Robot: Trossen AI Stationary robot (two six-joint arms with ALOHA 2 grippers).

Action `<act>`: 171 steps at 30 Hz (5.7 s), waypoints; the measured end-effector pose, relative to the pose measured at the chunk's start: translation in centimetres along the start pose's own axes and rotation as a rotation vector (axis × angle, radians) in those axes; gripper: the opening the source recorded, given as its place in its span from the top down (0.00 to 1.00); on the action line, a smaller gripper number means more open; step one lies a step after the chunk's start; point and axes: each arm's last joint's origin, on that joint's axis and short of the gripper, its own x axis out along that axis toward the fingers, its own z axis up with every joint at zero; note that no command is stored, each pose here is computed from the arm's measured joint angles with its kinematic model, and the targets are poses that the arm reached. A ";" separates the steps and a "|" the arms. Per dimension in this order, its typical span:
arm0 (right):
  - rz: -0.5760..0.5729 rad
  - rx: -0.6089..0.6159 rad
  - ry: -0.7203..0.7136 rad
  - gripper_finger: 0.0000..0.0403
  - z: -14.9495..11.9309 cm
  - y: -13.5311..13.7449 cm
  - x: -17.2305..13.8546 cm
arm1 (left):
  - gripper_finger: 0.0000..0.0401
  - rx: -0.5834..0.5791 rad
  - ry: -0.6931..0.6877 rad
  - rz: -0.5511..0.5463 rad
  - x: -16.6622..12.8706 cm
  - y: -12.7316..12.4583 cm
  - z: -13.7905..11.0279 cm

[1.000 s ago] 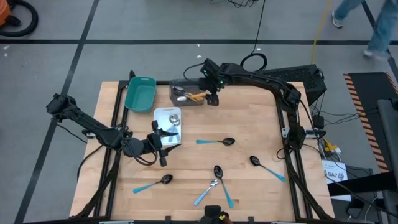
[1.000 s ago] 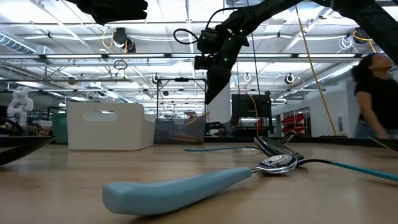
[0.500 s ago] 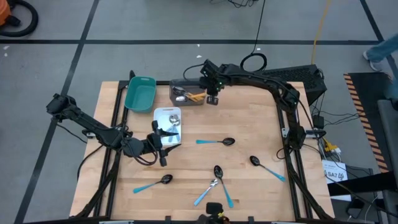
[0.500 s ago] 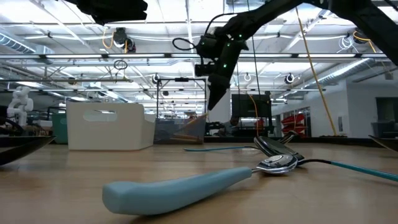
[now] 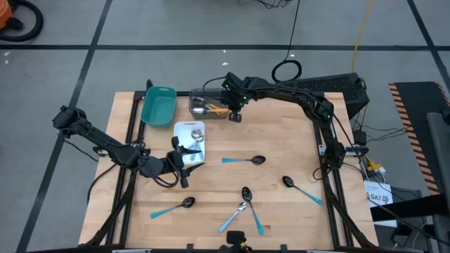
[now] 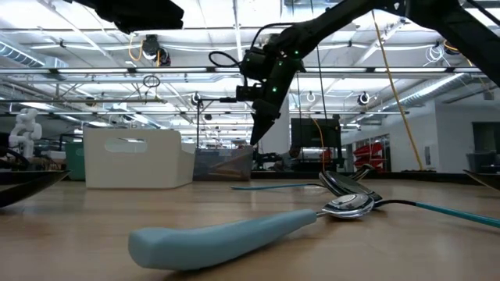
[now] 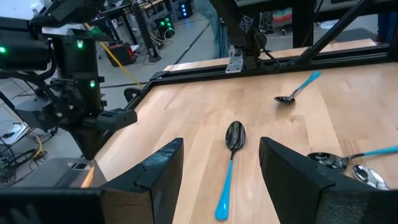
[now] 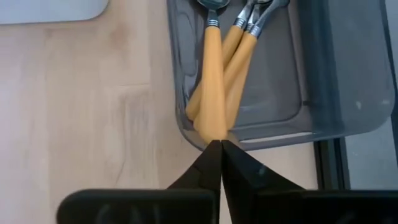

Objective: Sort silverware by color (type)
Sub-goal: Put the orange spoon into the black bin, then put the top right blue spoon into the green bin

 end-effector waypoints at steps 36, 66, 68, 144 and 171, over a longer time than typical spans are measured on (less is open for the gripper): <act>0.129 -0.105 0.022 1.00 -6.4 23.0 -19.0 | 0.48 -0.150 0.011 -0.061 0.0 -0.2 -0.1; 0.129 -0.143 -0.421 1.00 -14.2 26.9 -10.0 | 0.48 -0.129 0.084 -0.039 1.7 -1.2 -1.8; 0.128 -0.133 -0.413 1.00 -14.5 26.9 -9.8 | 0.48 -0.132 0.092 -0.031 2.0 -1.2 -1.9; -0.065 0.491 0.314 0.72 -23.6 34.3 -13.6 | 0.48 -0.105 0.091 -0.016 2.2 -0.8 -1.9; -0.174 0.343 0.406 0.57 -25.2 35.8 -11.1 | 0.48 -0.160 0.088 -0.014 2.2 -0.8 -1.9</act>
